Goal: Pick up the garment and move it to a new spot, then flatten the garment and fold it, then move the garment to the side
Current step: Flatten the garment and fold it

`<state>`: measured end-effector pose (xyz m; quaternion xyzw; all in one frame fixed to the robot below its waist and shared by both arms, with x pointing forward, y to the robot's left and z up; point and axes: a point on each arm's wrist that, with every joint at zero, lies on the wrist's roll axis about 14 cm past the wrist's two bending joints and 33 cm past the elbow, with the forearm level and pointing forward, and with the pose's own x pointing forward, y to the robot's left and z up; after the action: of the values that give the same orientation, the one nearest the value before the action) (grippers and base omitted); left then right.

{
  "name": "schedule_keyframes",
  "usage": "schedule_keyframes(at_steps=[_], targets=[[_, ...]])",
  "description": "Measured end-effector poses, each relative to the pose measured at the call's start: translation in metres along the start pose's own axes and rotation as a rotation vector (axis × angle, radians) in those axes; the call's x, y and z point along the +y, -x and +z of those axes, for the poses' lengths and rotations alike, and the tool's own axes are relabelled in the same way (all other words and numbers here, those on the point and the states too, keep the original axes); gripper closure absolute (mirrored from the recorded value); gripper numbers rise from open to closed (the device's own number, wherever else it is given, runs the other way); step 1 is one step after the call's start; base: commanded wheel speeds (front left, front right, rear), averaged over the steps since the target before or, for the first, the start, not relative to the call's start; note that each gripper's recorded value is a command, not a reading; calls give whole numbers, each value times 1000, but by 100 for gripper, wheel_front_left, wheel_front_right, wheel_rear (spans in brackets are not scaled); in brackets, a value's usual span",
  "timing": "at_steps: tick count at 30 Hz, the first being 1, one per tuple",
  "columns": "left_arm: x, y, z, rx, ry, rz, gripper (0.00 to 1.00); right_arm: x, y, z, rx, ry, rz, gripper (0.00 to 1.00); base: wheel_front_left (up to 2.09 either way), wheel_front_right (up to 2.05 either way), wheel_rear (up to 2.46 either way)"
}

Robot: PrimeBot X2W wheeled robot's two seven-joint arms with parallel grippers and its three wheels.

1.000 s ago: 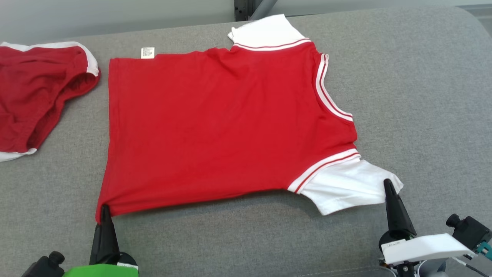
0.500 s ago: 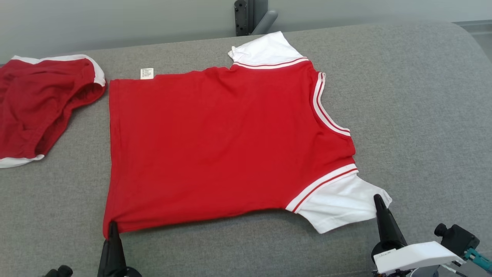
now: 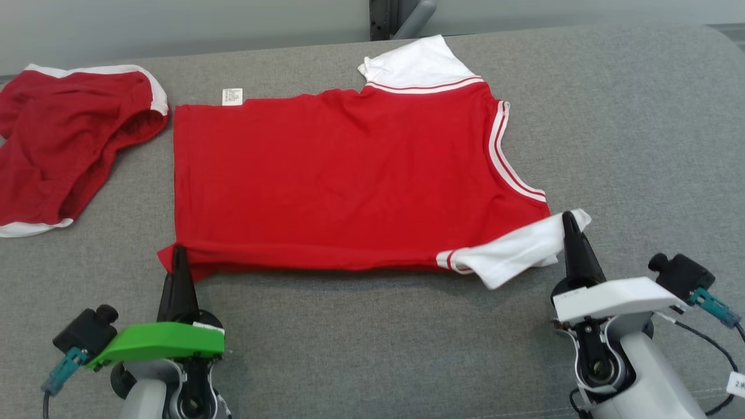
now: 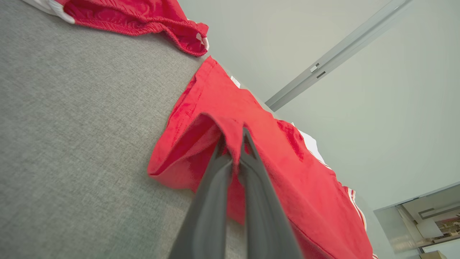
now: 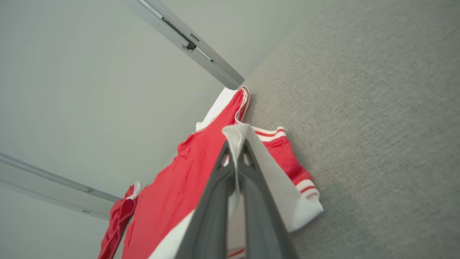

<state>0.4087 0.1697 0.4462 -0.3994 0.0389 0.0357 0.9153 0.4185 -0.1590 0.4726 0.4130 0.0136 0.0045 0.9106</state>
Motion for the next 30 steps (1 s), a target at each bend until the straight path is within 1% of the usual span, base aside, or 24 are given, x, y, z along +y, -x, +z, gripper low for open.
schedule_keyframes(at_steps=[8, 18, 19, 20, 21, 22, 27, 30], targets=[[10, -39, -5, 25, -33, 43, 100, 2, -47, -5, 10, 50, -5, 100, 0, 0, 0], [18, -61, -18, 77, -87, 67, 100, 2, -82, -16, 43, 102, -10, 100, 0, 0, 0], [19, -62, -19, 82, -94, 70, 86, 3, -85, -16, 42, 106, -7, 96, 0, 0, 0], [21, -64, -20, 87, -101, 77, 51, 7, -90, -15, 41, 107, 3, 47, 0, 0, 0], [21, -65, -19, 87, -111, 75, 8, 10, -92, -15, 38, 105, 10, 0, 0, 0, 0], [20, -66, -18, 85, -116, 71, 0, 12, -93, -14, 35, 104, 17, 0, 0, 0, 0], [12, -67, -8, 51, -111, 48, 0, 22, -95, -13, 34, 114, 44, 0, 0, 0, 0], [11, -60, -5, 38, -107, 43, 0, 32, -96, -8, 18, 140, 73, 0, 0, 0, 0]])
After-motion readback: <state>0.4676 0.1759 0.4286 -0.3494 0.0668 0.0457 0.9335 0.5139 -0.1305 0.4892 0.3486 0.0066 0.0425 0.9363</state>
